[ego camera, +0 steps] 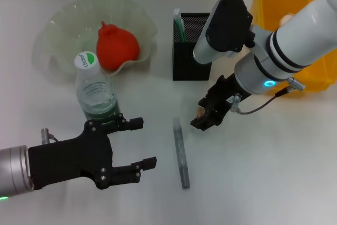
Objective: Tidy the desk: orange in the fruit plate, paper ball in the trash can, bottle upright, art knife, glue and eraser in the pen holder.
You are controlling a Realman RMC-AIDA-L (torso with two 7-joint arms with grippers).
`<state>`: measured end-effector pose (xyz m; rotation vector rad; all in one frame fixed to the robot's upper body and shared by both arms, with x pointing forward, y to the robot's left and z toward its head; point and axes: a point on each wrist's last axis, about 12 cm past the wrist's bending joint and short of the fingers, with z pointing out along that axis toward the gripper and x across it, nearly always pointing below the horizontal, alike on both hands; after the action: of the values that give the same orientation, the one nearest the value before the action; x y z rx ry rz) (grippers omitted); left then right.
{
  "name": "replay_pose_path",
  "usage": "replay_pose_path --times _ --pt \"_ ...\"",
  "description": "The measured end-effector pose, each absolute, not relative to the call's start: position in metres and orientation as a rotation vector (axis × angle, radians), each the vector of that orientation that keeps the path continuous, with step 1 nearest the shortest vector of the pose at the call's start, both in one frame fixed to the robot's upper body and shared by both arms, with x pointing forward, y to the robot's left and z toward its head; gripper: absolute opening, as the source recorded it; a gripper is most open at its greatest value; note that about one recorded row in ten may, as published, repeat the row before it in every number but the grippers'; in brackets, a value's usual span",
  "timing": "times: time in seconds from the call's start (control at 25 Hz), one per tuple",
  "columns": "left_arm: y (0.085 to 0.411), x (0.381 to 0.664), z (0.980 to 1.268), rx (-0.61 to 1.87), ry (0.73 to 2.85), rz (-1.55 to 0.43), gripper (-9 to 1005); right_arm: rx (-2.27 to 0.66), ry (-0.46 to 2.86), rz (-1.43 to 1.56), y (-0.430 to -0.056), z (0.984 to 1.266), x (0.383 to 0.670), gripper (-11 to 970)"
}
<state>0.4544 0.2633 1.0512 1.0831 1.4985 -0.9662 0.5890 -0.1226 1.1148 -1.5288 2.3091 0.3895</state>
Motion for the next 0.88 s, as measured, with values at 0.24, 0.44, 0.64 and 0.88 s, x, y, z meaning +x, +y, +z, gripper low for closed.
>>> replay_pose_path --times 0.24,0.44,0.64,0.88 --pt "0.263 0.454 1.051 1.082 1.498 -0.967 785 -1.536 2.323 0.387 -0.121 1.113 0.59 488" --pt "0.263 0.454 1.051 1.082 1.498 -0.967 785 -1.535 2.328 0.388 -0.122 1.113 0.591 402" --pt "0.263 0.454 1.052 1.081 1.498 -0.968 785 -1.521 2.321 0.406 -0.122 1.122 0.588 396" --pt "0.263 0.454 1.052 1.083 1.494 -0.973 785 -1.382 2.256 0.454 -0.143 1.172 0.586 395"
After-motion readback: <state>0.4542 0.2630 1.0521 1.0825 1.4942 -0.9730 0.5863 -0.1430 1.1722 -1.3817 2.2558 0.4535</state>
